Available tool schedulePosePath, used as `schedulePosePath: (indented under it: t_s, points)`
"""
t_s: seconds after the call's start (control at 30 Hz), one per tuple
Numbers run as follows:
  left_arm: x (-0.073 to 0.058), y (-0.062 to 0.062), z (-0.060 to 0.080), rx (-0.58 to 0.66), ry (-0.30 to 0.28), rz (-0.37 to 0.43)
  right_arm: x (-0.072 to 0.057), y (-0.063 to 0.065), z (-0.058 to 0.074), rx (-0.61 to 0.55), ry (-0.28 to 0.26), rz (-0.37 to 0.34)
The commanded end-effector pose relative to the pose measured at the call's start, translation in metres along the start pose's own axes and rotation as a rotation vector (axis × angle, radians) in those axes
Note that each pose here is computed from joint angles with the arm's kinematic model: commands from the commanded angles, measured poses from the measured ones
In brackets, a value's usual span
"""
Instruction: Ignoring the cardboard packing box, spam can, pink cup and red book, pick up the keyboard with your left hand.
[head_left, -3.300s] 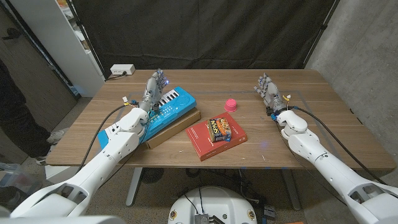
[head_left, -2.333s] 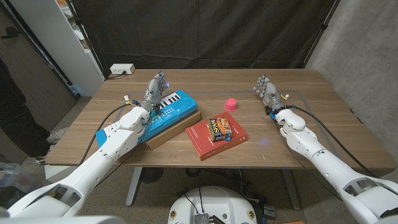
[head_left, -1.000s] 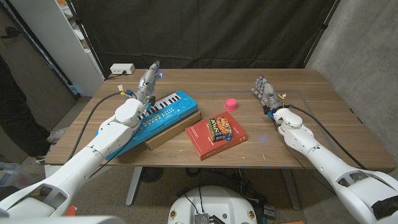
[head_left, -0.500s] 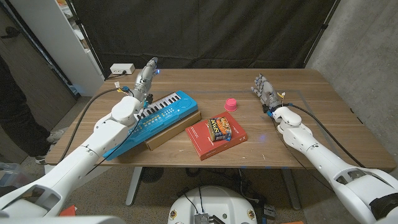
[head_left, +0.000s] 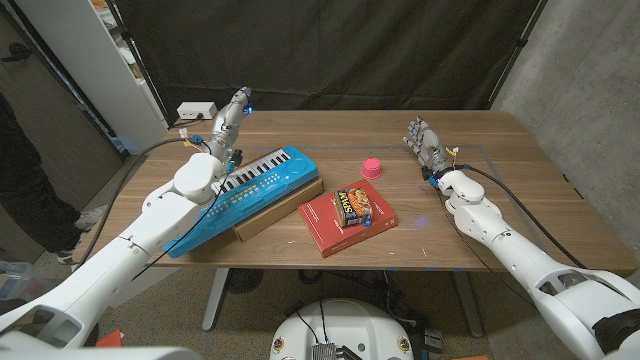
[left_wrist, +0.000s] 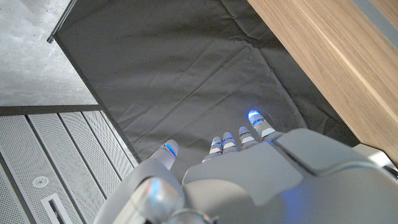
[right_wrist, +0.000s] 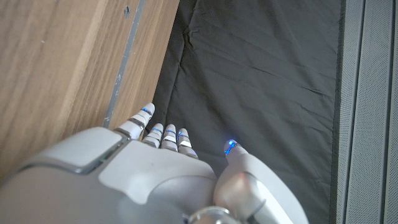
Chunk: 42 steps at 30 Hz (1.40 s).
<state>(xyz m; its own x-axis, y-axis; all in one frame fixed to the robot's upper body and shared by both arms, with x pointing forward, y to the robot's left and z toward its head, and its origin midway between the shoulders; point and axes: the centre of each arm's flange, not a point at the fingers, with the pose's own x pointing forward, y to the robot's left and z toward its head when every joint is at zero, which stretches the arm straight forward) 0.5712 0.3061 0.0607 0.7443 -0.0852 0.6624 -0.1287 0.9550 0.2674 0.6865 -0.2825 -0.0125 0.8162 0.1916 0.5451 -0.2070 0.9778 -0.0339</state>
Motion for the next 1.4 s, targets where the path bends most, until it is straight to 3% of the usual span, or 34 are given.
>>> schedulePosePath:
  t_s: [0.03,0.3,0.67,1.4]
  points:
    - [-0.016,0.006,0.011,0.065,-0.001,0.029,-0.006,-0.001,0.004,-0.001,-0.024,-0.006]
    - [-0.027,0.009,0.023,0.125,-0.01,0.046,-0.011,0.001,-0.001,-0.002,-0.023,0.001]
    - [-0.046,0.016,0.037,0.183,-0.01,0.081,-0.016,0.001,0.003,-0.008,-0.029,0.004]
    - [-0.064,0.041,0.052,0.286,0.011,0.141,-0.006,0.01,0.011,-0.025,-0.034,0.031]
